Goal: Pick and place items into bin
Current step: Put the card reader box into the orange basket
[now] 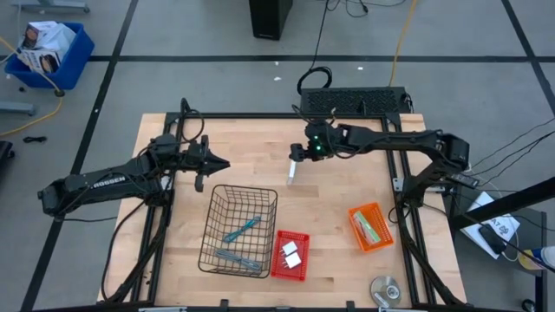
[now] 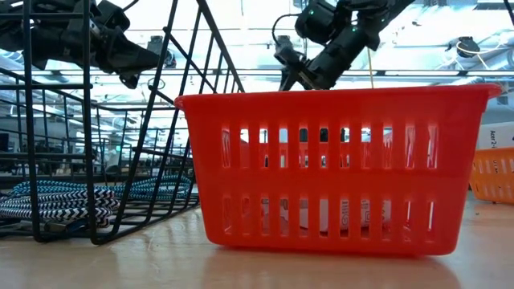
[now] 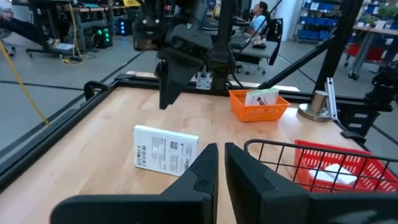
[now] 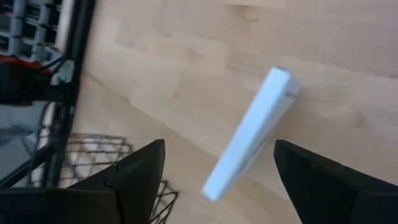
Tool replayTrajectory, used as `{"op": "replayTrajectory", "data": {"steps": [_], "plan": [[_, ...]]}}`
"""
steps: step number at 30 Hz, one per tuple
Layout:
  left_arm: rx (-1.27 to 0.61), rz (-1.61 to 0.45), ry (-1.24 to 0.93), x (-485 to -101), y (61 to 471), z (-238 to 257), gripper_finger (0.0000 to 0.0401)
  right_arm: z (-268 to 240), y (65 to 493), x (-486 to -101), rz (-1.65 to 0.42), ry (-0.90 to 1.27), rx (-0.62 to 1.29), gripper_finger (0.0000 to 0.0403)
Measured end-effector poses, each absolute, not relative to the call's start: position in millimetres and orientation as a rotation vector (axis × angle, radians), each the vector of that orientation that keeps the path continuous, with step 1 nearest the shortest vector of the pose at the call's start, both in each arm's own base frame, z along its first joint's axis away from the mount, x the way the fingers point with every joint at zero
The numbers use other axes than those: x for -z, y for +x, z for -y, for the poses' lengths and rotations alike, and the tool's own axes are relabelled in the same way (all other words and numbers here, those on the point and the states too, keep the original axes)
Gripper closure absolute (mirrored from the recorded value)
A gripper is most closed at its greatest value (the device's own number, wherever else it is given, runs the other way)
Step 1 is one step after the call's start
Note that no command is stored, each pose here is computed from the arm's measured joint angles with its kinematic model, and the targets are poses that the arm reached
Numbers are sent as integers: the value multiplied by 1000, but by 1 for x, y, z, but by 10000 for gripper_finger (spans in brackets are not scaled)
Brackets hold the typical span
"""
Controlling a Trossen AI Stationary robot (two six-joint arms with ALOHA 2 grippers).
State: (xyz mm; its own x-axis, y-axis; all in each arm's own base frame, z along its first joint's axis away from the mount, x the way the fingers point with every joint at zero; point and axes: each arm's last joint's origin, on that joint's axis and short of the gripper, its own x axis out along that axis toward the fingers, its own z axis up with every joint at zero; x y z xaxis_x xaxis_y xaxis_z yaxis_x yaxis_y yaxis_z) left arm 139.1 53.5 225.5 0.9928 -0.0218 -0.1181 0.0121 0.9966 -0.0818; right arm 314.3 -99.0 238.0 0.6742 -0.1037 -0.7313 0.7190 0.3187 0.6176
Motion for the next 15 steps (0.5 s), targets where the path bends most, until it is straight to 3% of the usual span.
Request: {"op": "replayTrajectory", "data": {"steps": [15], "plan": [[34, -119, -108, -226, 139, -53, 370, 108, 331, -204, -720, 1194, 573, 108]]}}
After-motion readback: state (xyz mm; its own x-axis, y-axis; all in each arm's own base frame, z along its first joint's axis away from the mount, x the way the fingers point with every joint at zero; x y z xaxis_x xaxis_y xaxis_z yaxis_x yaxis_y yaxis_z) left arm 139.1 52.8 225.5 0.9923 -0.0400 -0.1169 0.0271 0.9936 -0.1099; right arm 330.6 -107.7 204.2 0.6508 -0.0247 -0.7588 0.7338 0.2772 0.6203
